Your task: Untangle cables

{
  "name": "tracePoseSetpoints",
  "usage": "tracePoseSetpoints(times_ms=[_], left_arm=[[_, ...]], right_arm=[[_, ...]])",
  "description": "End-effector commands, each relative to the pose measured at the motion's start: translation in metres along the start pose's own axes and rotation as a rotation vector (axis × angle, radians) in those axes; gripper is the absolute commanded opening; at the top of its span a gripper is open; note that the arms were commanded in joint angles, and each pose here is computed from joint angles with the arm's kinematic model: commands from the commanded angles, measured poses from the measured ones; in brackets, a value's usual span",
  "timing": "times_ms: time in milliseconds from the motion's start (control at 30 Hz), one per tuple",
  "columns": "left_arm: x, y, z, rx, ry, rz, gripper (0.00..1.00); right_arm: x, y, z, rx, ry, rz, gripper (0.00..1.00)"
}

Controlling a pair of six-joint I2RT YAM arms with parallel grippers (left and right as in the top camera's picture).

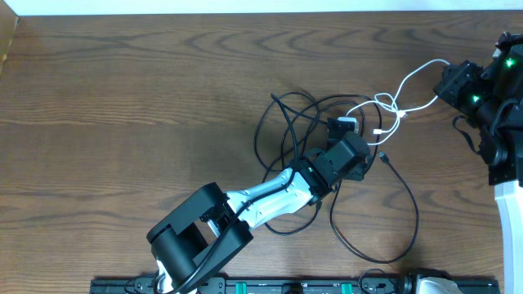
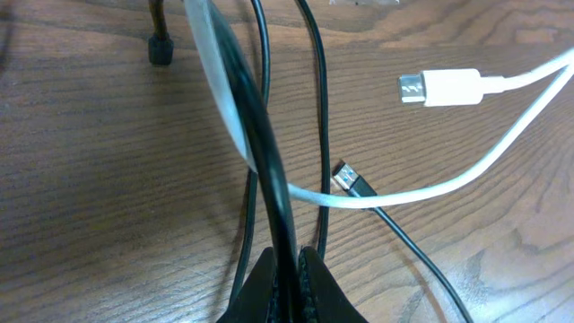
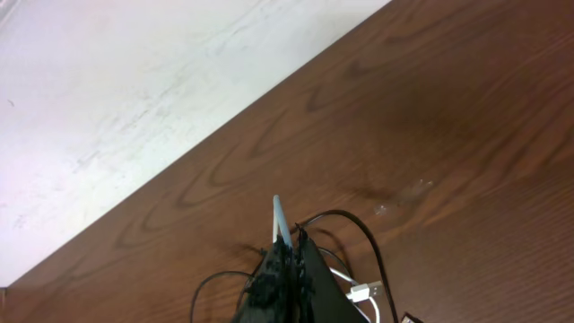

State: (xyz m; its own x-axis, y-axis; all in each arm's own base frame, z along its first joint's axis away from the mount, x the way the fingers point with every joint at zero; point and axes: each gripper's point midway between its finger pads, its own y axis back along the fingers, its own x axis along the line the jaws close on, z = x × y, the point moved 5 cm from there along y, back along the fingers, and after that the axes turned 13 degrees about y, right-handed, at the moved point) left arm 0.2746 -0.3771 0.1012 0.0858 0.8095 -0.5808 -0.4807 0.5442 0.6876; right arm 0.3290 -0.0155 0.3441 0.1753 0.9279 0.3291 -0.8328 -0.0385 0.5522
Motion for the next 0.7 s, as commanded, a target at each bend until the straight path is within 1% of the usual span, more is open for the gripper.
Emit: tracePoseSetpoints(times_ms=[0,67,167,300,400,667], left_arm=[[0.000,-0.002,-0.009,0.048,-0.113,-0.020,0.08],[-0.008,0.002,-0.017,0.119,-0.203,-0.084,0.08],[-0.020,0.011,-0.024,0.188,-0.290,-0.178,0.08],[-0.039,0.032,-0.025,0.229,-0.378,-0.293,0.08],[-0.050,0.055,-0.018,0.209,-0.426,-0.333,0.08],[-0.077,0.129,0.007,0.093,-0.561,-0.430,0.08]], right_arm=[[0.001,0.004,0.005,-0.016,0.014,-0.003,0.01],[0.000,0.004,0.005,-0.016,0.014,-0.004,0.01],[0.000,0.004,0.006,-0.017,0.013,-0.007,0.01],[-0.001,0.004,0.006,-0.019,0.013,-0.014,0.01],[-0.002,0.004,0.005,-0.017,0.013,-0.027,0.01],[-0.004,0.004,0.004,-0.013,0.015,-0.035,0.01]])
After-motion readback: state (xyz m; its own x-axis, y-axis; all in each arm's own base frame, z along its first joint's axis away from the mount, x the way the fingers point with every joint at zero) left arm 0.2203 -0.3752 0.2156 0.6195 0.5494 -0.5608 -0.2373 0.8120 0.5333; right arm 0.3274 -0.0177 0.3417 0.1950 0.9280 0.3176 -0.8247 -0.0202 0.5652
